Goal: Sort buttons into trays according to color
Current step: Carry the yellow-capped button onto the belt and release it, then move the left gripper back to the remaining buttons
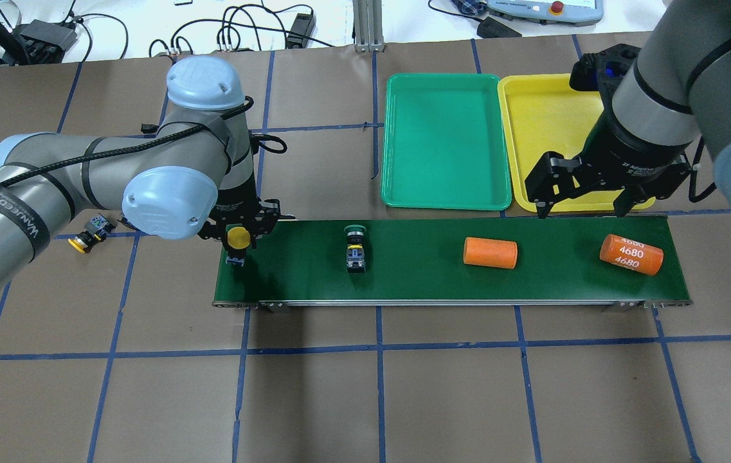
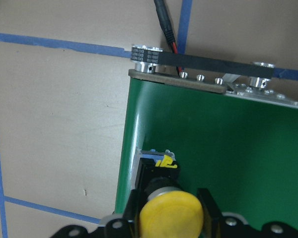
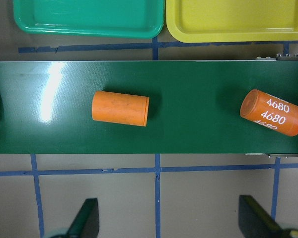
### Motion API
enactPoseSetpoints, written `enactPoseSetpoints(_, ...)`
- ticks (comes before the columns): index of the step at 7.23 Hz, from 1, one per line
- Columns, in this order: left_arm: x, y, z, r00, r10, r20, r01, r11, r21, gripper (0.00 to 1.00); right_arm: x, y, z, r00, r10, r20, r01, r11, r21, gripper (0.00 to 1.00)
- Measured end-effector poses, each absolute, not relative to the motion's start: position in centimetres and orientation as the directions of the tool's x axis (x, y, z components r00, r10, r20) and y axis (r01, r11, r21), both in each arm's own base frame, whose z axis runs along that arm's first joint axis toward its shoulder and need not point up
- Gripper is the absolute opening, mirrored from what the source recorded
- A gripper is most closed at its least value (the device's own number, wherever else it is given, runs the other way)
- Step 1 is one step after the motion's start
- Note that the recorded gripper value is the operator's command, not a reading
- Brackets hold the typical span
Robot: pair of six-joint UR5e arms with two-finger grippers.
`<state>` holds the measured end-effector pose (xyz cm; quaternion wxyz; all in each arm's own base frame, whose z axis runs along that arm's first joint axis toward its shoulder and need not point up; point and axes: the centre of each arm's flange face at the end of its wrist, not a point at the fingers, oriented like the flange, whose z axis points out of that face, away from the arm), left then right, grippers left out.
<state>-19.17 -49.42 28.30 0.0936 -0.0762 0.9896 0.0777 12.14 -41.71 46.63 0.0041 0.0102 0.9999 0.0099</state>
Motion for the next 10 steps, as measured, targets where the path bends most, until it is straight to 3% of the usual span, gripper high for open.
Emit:
enactPoseSetpoints(1,-20.5,-49.1,27.9,-0.967,-0.153,-0.204,-0.182,0.974,0.134,1.00,12.1,-41.7,46.6,-1.000,0.020,-0.007,0.020,1.000,0.020,1.00)
enactPoseSetpoints(4,-22.9,-49.4,27.2,-0.969,-0.167,-0.182,-0.188,0.977,0.104,1.00,12.1,-41.7,46.6,-1.000,0.019,-0.004,0.019,1.000,0.021,1.00)
enactPoseSetpoints(6,-21.0,-51.6,30.9,-0.976,-0.195,-0.094,-0.203,0.976,0.078,1.00,12.1,-41.7,46.6,-1.000,0.019,-0.002,0.019,1.000,0.021,1.00)
enactPoseSetpoints(10,2.4,-58.1,33.7,-0.995,-0.079,0.056,-0.074,0.993,0.091,1.00,12.1,-41.7,46.6,-1.000,0.020,-0.003,0.020,1.000,0.020,1.00)
